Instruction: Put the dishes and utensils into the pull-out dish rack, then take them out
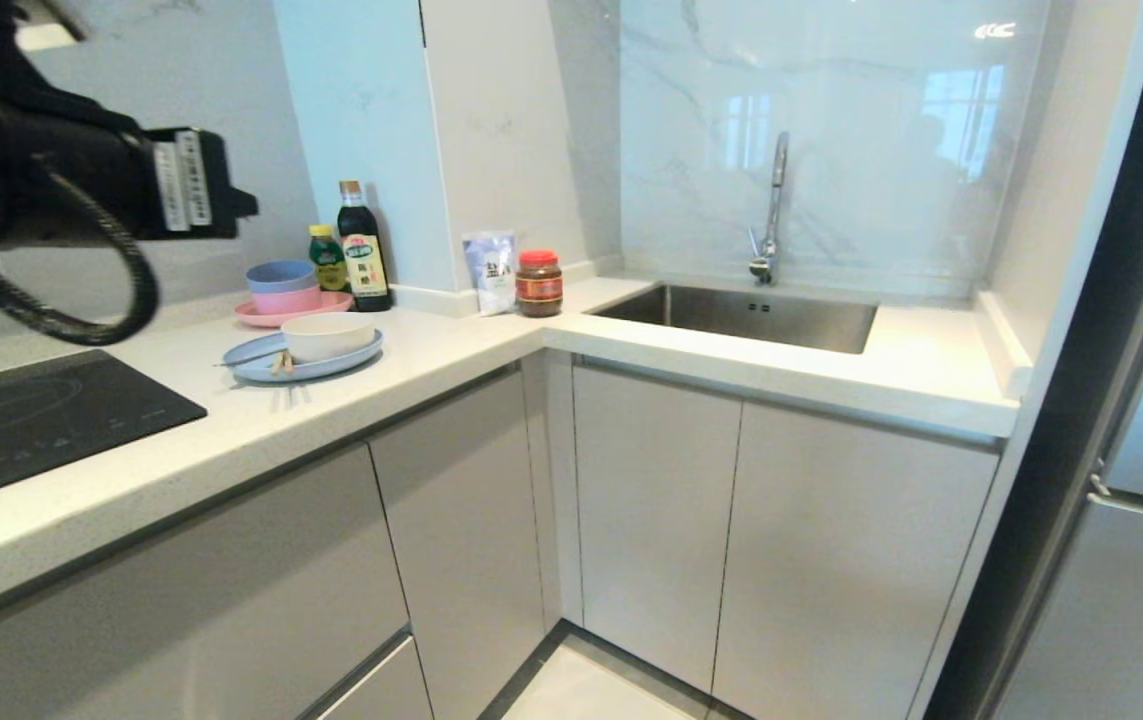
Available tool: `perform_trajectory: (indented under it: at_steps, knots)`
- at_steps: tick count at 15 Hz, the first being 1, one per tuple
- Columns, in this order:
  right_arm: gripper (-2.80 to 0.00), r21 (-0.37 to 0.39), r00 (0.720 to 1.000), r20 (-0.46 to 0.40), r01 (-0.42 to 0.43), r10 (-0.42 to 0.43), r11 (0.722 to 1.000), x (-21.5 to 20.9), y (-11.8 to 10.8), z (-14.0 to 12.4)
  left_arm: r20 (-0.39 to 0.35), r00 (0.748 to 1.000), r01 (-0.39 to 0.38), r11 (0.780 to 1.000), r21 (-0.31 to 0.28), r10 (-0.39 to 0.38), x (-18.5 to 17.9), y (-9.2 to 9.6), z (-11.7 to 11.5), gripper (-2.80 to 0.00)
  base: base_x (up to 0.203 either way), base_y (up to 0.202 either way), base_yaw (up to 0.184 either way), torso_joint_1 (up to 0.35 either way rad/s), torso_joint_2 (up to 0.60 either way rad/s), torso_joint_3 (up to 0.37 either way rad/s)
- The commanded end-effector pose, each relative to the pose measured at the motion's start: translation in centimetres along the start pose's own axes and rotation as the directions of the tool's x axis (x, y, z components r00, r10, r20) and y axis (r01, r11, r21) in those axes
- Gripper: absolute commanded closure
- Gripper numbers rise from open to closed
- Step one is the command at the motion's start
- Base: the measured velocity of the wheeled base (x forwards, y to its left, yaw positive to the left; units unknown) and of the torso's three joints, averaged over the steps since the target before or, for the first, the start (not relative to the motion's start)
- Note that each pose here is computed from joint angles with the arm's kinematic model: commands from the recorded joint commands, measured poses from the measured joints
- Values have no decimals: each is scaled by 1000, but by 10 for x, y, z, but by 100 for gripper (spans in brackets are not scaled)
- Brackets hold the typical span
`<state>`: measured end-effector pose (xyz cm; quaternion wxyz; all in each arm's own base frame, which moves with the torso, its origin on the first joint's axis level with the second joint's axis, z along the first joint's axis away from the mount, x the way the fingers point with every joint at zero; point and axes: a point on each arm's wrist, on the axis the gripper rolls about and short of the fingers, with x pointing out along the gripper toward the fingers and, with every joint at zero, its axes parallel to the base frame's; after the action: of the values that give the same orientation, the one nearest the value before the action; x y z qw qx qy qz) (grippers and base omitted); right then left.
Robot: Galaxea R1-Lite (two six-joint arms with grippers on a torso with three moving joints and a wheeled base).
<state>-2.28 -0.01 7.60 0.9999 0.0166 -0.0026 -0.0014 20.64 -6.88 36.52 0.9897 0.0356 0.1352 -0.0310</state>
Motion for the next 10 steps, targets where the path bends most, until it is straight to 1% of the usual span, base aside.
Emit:
perform_trajectory:
  at_steps: [1,3,4,6,8,10]
  knots:
    - [0,1,1000,2,0,0,1000,0,0,-1,122,992,-16,1000,21,13,-66,35,-1,0,0,0,0,0,0,0]
    - [0,1,1000,3,0,0,1000,0,0,-1,193,981,20,997,72,-34,-108,49,-14,0,0,0,0,0,0,0]
    - [0,1,1000,3,0,0,1000,0,0,0,227,973,30,996,88,-49,-128,52,-22,0,0,0,0,0,0,0]
    - [0,1,1000,3,0,0,1000,0,0,0,282,957,32,992,119,-65,-165,53,-45,0,0,0,0,0,0,0]
    - [0,1,1000,3,0,0,1000,0,0,-1,310,949,11,987,158,-60,-192,50,-77,0,0,0,0,0,0,0]
    - [0,1,1000,3,0,0,1000,0,0,-1,299,953,9,988,154,-55,-197,47,-119,0,0,0,0,0,0,0]
